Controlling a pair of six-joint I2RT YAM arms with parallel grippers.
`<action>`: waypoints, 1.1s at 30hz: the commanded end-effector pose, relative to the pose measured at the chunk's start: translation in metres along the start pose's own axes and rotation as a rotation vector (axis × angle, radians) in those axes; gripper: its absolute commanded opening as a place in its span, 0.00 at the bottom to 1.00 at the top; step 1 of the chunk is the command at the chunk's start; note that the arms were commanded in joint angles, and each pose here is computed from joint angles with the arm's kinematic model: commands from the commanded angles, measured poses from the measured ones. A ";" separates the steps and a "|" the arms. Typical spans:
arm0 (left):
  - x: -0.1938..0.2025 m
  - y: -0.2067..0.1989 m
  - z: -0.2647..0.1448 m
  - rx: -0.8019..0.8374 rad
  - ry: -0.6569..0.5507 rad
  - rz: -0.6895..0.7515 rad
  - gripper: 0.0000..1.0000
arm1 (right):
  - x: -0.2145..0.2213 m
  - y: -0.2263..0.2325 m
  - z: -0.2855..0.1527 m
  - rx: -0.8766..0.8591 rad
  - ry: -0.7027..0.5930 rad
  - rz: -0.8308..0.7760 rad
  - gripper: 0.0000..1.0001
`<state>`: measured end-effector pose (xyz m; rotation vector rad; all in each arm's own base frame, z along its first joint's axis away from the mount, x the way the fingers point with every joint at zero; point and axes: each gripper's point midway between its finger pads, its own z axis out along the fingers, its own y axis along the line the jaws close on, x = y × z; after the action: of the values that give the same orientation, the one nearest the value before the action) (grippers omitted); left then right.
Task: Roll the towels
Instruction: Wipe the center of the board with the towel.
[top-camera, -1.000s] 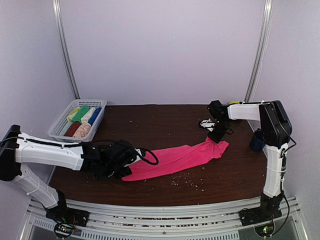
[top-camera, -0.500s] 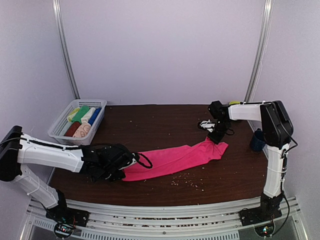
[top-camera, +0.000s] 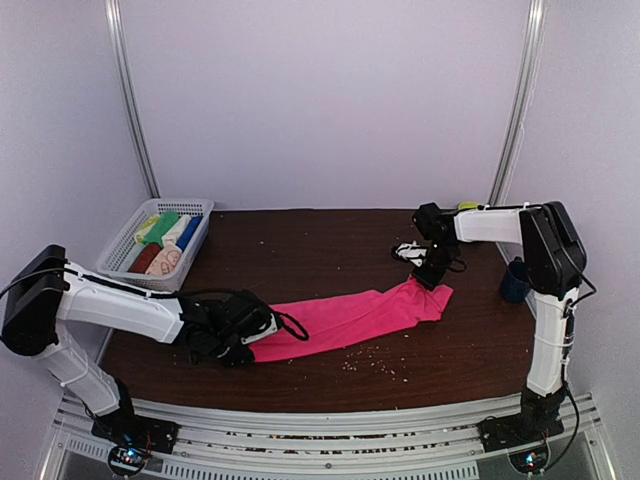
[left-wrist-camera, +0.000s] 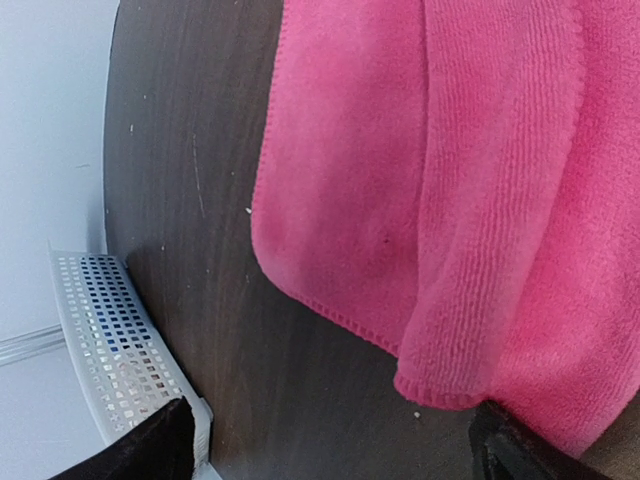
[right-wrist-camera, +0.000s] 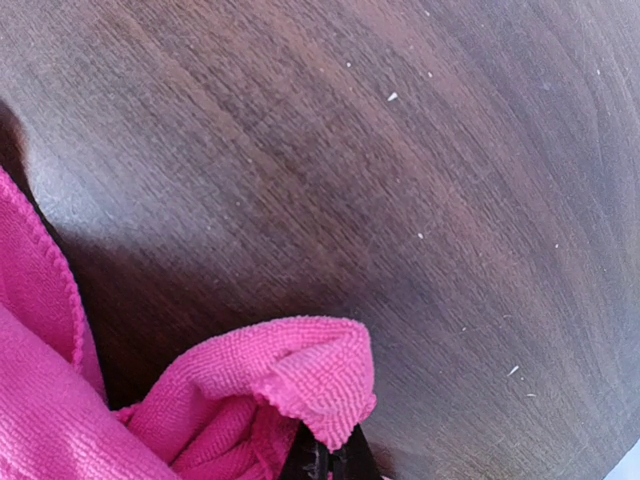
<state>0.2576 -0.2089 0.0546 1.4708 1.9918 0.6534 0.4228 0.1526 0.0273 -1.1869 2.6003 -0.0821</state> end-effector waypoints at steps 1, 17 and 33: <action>-0.020 0.009 -0.005 0.003 -0.077 -0.049 0.98 | 0.001 0.005 -0.009 -0.002 -0.006 -0.012 0.00; -0.026 0.017 0.010 -0.072 -0.050 -0.071 0.98 | -0.001 0.011 -0.013 -0.032 -0.025 -0.016 0.00; -0.034 0.046 0.005 -0.165 -0.092 -0.167 0.98 | 0.000 0.023 -0.008 -0.083 -0.018 -0.027 0.00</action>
<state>0.2874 -0.2252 0.0805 1.2722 1.9250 0.6375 0.4142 0.1599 0.0278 -1.2045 2.5982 -0.0159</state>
